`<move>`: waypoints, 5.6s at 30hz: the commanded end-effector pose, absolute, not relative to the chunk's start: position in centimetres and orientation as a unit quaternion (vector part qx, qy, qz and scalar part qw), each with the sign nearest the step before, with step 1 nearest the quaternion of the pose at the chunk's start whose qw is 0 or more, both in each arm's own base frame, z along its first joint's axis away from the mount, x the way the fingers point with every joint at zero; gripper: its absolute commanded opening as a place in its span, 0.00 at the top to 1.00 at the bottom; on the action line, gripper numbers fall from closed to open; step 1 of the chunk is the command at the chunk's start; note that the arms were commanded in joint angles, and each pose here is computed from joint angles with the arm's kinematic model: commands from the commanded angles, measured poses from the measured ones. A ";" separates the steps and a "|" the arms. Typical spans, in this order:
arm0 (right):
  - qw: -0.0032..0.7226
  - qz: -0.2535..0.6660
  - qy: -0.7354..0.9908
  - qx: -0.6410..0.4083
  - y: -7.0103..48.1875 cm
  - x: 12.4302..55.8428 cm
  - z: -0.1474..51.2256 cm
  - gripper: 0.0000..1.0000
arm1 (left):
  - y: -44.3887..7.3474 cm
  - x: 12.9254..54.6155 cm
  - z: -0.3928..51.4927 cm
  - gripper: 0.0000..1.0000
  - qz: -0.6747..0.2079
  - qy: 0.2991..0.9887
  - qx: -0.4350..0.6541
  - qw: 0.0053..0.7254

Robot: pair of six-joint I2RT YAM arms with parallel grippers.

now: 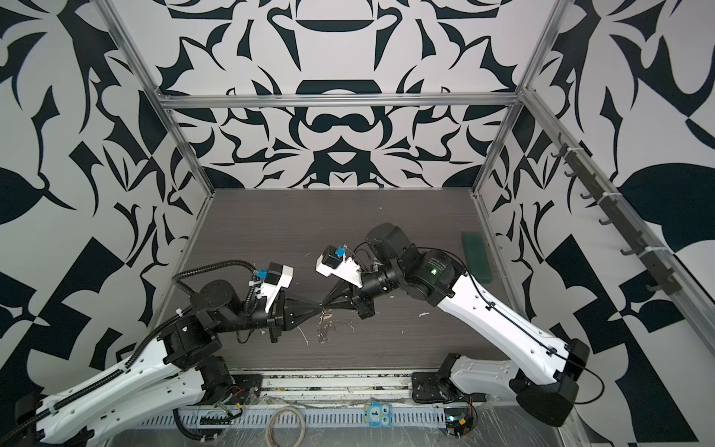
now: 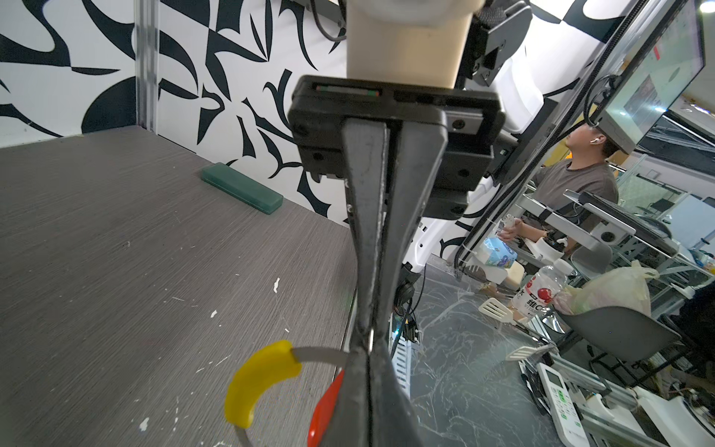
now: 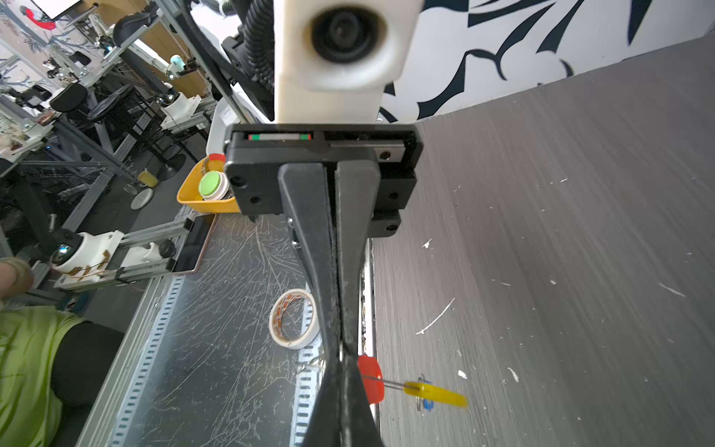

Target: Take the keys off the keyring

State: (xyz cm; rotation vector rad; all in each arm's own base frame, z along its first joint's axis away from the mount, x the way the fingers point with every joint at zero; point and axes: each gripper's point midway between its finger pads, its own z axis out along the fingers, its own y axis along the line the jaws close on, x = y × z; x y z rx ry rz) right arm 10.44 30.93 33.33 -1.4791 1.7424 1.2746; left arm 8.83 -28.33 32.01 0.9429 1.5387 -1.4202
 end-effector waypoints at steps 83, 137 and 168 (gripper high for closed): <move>0.381 0.460 0.646 -0.476 30.7 11.6 33.2 1.00 | -26.5 10.6 35.1 1.00 -0.561 0.571 0.314 0.510; 0.330 0.485 0.648 -0.486 33.7 9.9 27.5 1.00 | -24.2 10.8 38.3 1.00 -0.598 0.484 0.251 0.588; 0.471 0.538 0.561 -0.417 32.4 10.5 39.5 0.57 | -24.5 9.8 37.8 1.00 -0.611 0.482 0.270 0.567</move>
